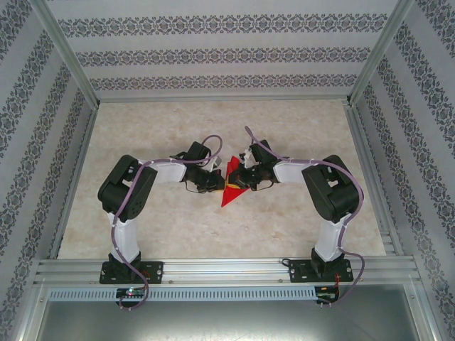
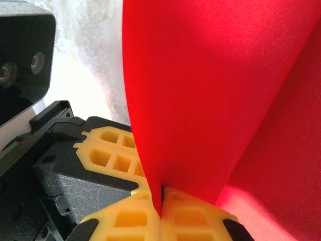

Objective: Fold a paper plane with a square sheet of paper (pick it up from the middle)
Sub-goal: Fourth fold the wing at the center of the table.

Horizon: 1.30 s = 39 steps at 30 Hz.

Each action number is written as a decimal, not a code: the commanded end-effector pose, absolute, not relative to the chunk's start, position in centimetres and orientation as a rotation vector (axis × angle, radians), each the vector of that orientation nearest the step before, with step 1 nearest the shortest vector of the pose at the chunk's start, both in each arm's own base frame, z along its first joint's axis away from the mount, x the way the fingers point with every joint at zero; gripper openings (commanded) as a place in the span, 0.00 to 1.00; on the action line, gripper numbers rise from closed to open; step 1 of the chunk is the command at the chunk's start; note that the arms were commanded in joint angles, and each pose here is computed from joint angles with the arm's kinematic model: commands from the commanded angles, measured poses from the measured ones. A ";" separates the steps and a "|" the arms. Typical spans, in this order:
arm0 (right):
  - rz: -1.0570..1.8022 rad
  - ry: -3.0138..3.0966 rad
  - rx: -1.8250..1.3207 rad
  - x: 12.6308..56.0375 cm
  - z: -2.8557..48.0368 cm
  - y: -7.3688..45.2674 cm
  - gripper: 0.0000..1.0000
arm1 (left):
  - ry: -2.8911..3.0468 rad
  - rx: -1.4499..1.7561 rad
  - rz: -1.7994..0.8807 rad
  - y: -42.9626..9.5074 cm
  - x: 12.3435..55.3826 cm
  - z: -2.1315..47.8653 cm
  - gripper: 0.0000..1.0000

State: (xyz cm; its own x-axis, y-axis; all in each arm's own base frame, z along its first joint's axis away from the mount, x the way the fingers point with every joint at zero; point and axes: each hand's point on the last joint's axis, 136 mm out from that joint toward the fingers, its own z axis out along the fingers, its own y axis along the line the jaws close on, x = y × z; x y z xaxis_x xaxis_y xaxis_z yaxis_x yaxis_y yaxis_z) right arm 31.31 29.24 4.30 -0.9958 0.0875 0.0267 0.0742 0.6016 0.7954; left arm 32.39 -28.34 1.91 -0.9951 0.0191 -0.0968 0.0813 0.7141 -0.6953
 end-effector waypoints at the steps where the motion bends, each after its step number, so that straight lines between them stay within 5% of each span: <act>1: 1.383 2.803 0.119 31.7 3.6 30.2 0.00 | 2.826 0.058 -1.192 -28.3 31.9 1.0 0.00; 39: 1.354 2.861 0.025 31.4 2.5 30.7 0.00 | 2.690 -0.051 -1.364 -27.3 33.3 4.3 0.00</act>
State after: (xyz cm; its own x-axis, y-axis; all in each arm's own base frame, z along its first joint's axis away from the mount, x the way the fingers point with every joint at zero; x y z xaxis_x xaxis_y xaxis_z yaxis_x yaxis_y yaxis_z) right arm 31.94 30.17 3.18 -0.9982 0.0480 0.0371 0.0587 0.6122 0.7885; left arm 32.47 -27.25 2.23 -0.9958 -0.0736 -0.0539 -0.0051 0.6347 -0.7727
